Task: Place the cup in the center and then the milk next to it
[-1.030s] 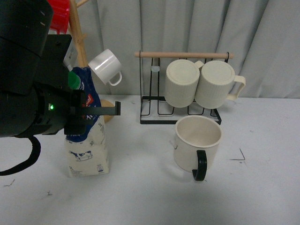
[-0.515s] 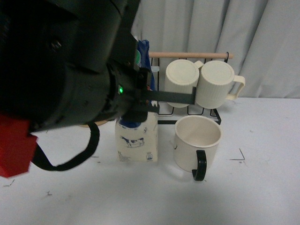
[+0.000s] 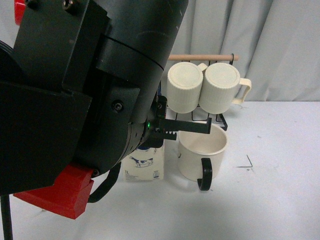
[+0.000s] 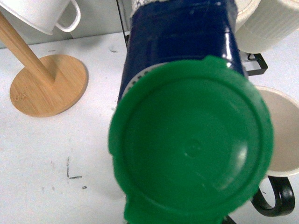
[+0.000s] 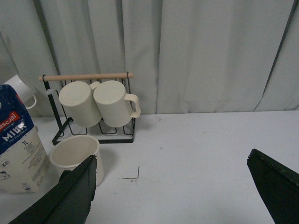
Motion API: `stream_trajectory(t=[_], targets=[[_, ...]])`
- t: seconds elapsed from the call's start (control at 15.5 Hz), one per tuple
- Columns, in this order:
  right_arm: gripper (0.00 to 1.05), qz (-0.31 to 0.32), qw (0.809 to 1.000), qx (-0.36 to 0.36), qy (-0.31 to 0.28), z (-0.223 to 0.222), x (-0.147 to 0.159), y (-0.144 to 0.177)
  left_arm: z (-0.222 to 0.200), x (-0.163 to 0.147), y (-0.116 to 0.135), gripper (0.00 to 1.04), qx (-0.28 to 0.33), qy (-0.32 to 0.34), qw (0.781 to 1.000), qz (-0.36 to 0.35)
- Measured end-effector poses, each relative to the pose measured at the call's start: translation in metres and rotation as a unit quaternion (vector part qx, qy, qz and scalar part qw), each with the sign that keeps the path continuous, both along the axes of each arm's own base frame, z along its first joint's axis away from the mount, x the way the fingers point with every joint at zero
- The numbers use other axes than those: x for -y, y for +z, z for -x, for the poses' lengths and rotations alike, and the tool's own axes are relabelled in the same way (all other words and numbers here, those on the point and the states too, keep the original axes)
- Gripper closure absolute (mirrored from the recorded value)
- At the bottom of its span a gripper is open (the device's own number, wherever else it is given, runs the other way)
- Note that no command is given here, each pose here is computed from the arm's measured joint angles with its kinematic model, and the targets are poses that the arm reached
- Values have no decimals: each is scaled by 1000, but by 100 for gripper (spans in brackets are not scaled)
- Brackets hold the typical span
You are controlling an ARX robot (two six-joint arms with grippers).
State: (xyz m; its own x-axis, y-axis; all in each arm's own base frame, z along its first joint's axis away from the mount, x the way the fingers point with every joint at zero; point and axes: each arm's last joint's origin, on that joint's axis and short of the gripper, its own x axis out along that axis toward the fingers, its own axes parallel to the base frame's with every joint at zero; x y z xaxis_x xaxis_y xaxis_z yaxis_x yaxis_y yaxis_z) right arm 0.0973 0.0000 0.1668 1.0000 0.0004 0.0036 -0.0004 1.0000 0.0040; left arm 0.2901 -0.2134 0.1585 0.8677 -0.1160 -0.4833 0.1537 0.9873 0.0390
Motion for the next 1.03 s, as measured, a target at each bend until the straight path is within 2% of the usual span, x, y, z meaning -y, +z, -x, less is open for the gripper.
stream_trajectory(t=[0.26,0.71,0.77,1.03], targets=[[6,0,1000,0,0,0,0,0,-9,4,-17,103,-10,8,1000,-12],[6,0,1000,0,0,0,0,0,-19,8,-19,103,-1,21,1000,-13],[6,0,1000,0,0,0,0,0,-19,9,-19,97,-4,17,1000,-11],[6,0,1000,0,0,0,0,0,-20,13,-7,57,0,-3,1000,21]])
